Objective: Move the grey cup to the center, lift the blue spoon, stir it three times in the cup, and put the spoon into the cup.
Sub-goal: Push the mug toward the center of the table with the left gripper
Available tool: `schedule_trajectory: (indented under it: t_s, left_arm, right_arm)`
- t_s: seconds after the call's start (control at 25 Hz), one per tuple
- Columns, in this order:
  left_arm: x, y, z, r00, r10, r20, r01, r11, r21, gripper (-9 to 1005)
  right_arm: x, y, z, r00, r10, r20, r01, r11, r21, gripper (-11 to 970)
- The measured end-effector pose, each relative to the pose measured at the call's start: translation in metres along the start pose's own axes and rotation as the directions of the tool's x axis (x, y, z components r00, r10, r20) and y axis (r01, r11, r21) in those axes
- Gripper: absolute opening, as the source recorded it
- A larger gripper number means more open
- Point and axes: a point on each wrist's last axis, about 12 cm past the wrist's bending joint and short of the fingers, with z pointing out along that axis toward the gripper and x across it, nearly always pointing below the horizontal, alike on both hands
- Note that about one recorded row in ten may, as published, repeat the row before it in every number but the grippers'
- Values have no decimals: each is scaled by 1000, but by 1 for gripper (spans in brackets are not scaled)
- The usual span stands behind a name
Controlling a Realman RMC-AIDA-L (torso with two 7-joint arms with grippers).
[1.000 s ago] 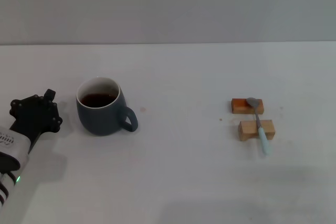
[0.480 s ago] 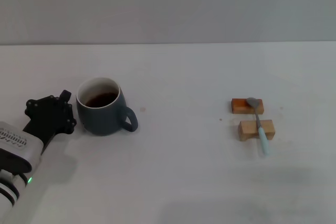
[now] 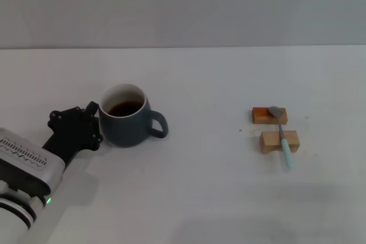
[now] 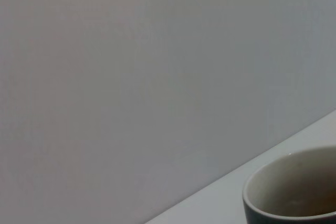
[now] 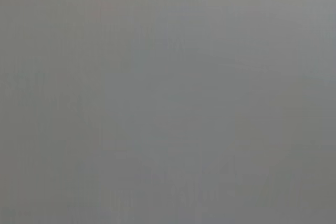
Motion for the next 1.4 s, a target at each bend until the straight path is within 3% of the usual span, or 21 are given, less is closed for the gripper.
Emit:
schedule_trajectory:
  t_s: [0.84,1.2,1.4]
  left_arm:
    - [-17,-31,6,998,-36,61,29,993,114,-2]
    - [-18,-33,6,997,-47,65,39,992,118,-2]
    - [-12,-23,-4,995,-73,60,71,996,45,-2]
  right_arm:
    - [0,3,-1,1000,8,-5,-8,1000,-14,708]
    - [1,2,-1,1000,7,-8,-7,1000,-14,707]
    - [1,2,-1,1000,6,-15,-7,1000,-15,708]
